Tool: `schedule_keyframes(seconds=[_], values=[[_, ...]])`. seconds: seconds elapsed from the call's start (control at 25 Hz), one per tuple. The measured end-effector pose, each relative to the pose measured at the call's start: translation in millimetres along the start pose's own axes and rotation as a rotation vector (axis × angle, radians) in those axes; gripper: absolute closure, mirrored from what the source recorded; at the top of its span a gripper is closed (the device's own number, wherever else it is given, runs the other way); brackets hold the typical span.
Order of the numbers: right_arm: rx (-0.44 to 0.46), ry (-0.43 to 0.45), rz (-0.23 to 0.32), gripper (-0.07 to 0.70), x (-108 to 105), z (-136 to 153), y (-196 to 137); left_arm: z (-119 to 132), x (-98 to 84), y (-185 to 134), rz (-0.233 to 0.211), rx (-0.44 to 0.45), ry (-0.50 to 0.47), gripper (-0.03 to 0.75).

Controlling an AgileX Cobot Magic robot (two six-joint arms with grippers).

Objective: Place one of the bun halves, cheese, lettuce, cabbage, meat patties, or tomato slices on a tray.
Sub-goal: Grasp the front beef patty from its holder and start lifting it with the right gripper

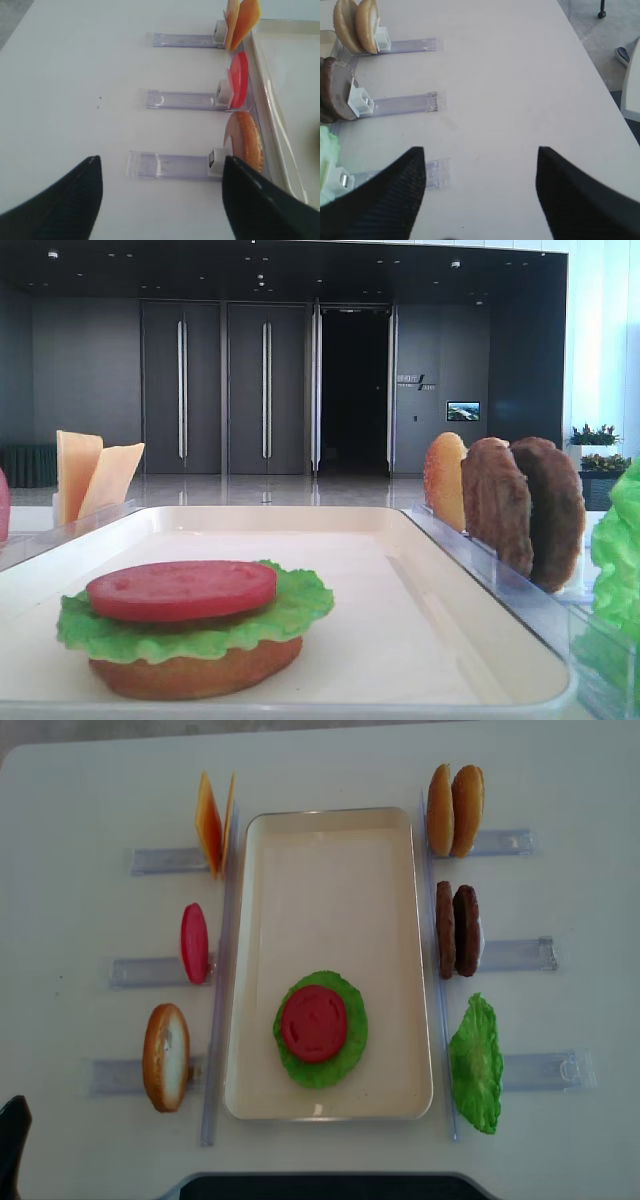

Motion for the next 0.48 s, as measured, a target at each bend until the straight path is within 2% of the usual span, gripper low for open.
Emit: schedule_keyframes(seconds=[0.48], values=[[0.000,0.000,0.000,0.151,0.0,0.0,0.0,0.0,0.0,0.0,0.000,0.000,0.000,0.142]])
Point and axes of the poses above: a point on each arm's last joint axis where the gripper is mounted, z pointing out along that axis toward the gripper, x along the wrist's bending axis when the last joint is at zero, y = z × x, the point moved 8 cm from there along z, pointing out along that axis toward the gripper, and after that the axes turned 11 degrees about -z, right-handed, at the moved point
